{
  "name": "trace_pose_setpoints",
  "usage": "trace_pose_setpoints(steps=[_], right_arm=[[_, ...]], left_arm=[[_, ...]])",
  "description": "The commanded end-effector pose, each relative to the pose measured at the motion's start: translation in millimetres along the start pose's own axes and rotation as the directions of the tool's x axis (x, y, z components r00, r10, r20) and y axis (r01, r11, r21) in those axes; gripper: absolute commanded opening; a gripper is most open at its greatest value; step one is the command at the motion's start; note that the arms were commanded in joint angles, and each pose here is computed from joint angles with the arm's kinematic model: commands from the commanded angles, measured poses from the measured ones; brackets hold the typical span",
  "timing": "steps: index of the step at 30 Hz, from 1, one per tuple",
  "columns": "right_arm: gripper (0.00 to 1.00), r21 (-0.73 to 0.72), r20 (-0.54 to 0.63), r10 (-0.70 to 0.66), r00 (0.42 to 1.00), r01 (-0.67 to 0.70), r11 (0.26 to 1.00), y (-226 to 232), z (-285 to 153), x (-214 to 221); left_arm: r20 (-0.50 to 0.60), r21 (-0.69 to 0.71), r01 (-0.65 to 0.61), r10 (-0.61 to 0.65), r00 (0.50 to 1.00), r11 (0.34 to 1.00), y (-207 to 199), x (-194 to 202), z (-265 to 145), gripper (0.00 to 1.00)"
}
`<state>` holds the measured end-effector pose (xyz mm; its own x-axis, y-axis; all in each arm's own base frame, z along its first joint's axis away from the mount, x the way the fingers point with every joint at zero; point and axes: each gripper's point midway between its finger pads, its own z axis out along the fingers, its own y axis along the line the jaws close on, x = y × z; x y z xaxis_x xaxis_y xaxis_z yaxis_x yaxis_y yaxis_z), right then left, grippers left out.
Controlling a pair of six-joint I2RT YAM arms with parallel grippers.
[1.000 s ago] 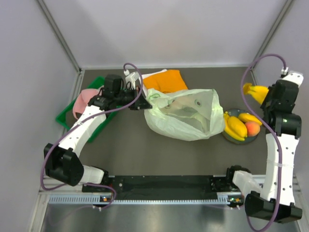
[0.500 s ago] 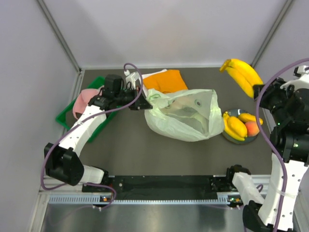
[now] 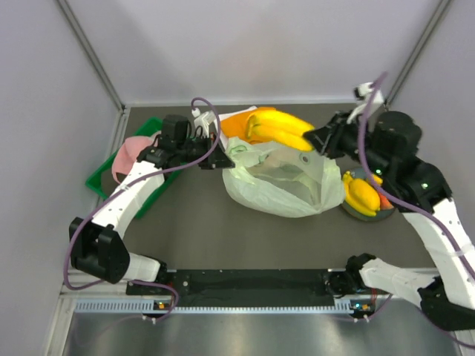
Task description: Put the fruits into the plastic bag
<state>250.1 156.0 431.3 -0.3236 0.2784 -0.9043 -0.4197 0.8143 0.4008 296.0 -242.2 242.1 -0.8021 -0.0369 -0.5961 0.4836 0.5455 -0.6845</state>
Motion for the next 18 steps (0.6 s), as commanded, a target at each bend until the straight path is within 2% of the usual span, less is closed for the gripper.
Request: trace_pose_setpoints(steps=[1, 5, 10, 18], right_arm=[[0.00, -0.045, -0.038, -0.040, 0.998, 0.038, 0.998, 33.6, 19.4, 14.7], [0.00, -0.036, -0.137, -0.032, 0.990, 0.027, 0.999, 31.5, 35.2, 52.3], [0.00, 0.160, -0.199, -0.030, 0.980, 0.063, 0.985, -15.7, 33.4, 85.5], [0.00, 0.206, -0.268, -0.010, 0.963, 0.068, 0.976, -32.2, 21.7, 103.8]], left_arm=[[0.027, 0.009, -0.031, 0.030, 0.999, 0.999, -0.7, -7.8, 0.7, 0.00], [0.026, 0.015, -0.032, 0.031, 0.999, 0.999, -1.7, -7.6, 0.6, 0.00], [0.044, -0.004, -0.044, 0.044, 0.998, 0.999, -1.6, -10.6, -3.0, 0.00], [0.053, -0.007, -0.052, 0.053, 0.997, 0.999, -3.2, -12.3, -5.0, 0.00]])
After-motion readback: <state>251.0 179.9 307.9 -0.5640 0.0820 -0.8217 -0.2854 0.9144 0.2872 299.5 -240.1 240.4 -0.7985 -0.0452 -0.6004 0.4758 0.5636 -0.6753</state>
